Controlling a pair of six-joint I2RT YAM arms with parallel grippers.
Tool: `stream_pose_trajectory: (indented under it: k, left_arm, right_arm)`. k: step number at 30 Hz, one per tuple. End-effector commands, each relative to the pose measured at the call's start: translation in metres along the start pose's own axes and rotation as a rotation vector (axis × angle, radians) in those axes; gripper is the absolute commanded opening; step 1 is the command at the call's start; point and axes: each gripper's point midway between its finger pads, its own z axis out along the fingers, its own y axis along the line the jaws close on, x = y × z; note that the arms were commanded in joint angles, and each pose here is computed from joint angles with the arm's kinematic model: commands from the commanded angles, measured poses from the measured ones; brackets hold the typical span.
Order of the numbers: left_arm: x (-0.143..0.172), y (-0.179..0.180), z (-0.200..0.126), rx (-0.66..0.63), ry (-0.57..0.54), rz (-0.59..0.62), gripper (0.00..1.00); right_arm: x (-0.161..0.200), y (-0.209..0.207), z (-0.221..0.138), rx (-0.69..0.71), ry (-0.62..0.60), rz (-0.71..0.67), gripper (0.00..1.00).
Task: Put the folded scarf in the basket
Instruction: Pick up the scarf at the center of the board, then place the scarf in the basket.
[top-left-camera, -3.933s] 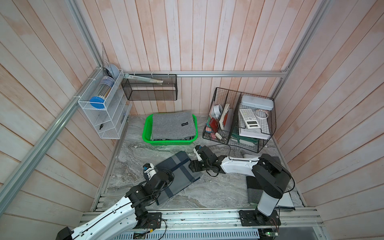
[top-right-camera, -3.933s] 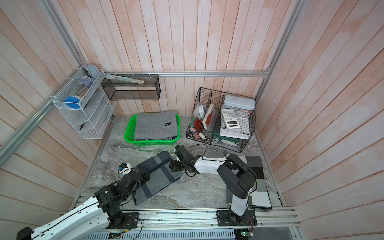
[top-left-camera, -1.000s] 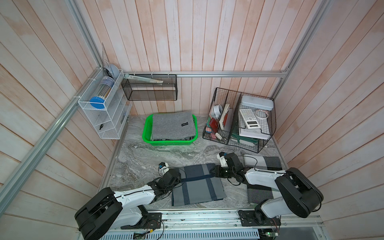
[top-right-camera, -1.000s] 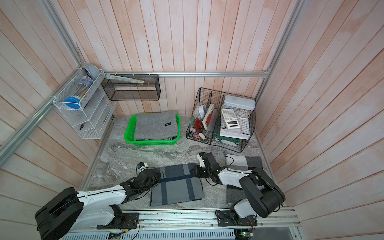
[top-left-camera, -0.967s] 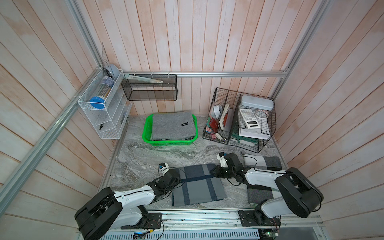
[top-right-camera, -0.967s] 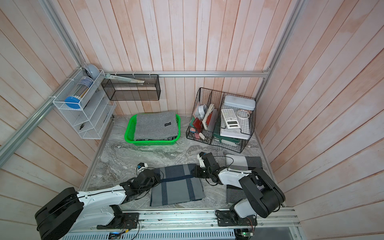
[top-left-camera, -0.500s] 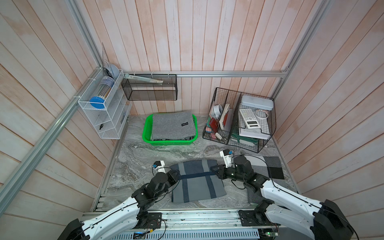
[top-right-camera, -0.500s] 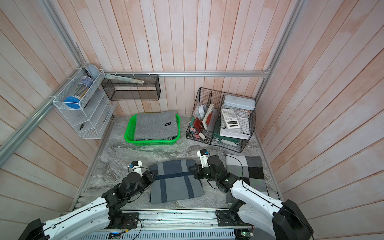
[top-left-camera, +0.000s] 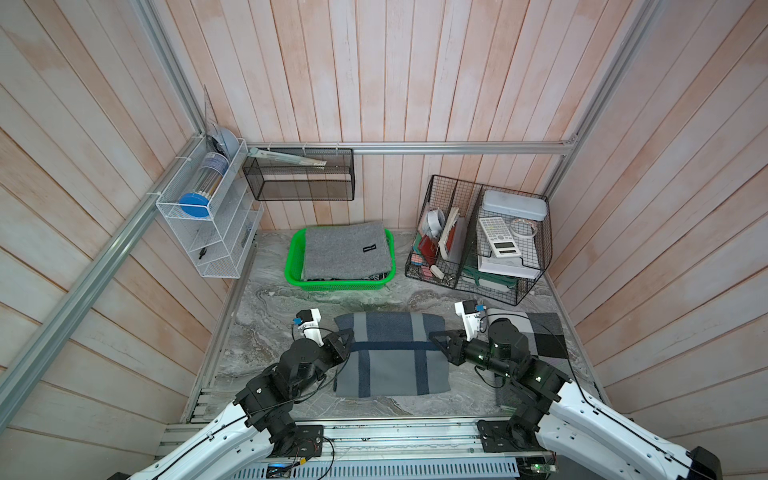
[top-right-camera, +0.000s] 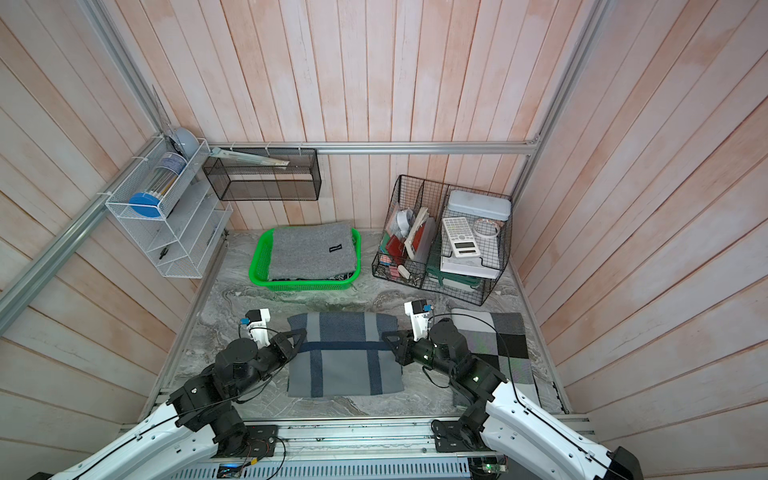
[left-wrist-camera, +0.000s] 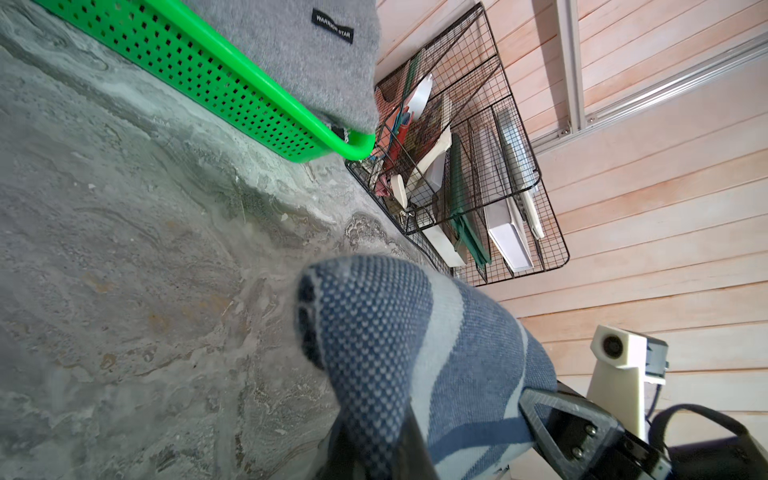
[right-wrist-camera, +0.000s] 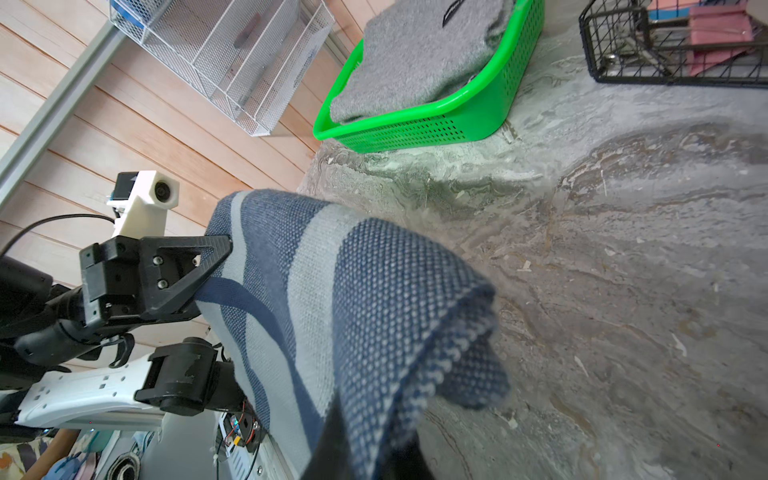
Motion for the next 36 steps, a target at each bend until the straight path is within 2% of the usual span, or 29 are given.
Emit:
stream_pose_trajectory:
  k: [1,7,11,15,19,26,31,36]
  left_arm:
    - [-0.024,0.006,-0.006,-0.127,-0.079,0.089,0.00]
    - [-0.065,0.014,-0.005,-0.343,-0.224,0.236,0.00]
    - [-0.100,0.021,-0.003,-0.465,-0.346,0.307,0.00]
    - [-0.141,0.030,0.008,-0.424,-0.415,0.253,0.00]
    - [-0.187,0.038,0.016,-0.414,-0.502,0.244,0.00]
    - [-0.254,0.052,0.061,-0.453,-0.517,0.227,0.00]
    - [-0.297,0.055,0.078,-0.469,-0.553,0.237,0.00]
    - [-0.321,0.066,0.092,-0.499,-0.567,0.247,0.00]
  right_arm:
    - [-0.025,0.006,-0.009,0.037,-0.083,-0.012,0.00]
    - [-0.056,-0.004,0.001,0.129,-0.201,-0.043,0.00]
    - [-0.081,-0.011,0.019,0.217,-0.256,-0.128,0.00]
    - [-0.110,-0.011,0.050,0.254,-0.282,-0.209,0.00]
    - [-0.150,-0.012,0.082,0.231,-0.328,-0.220,0.00]
    - [-0.224,-0.025,0.140,0.180,-0.374,-0.241,0.00]
    - [-0.250,-0.049,0.181,0.174,-0.337,-0.232,0.00]
    - [-0.263,-0.071,0.209,0.166,-0.336,-0.203,0.00]
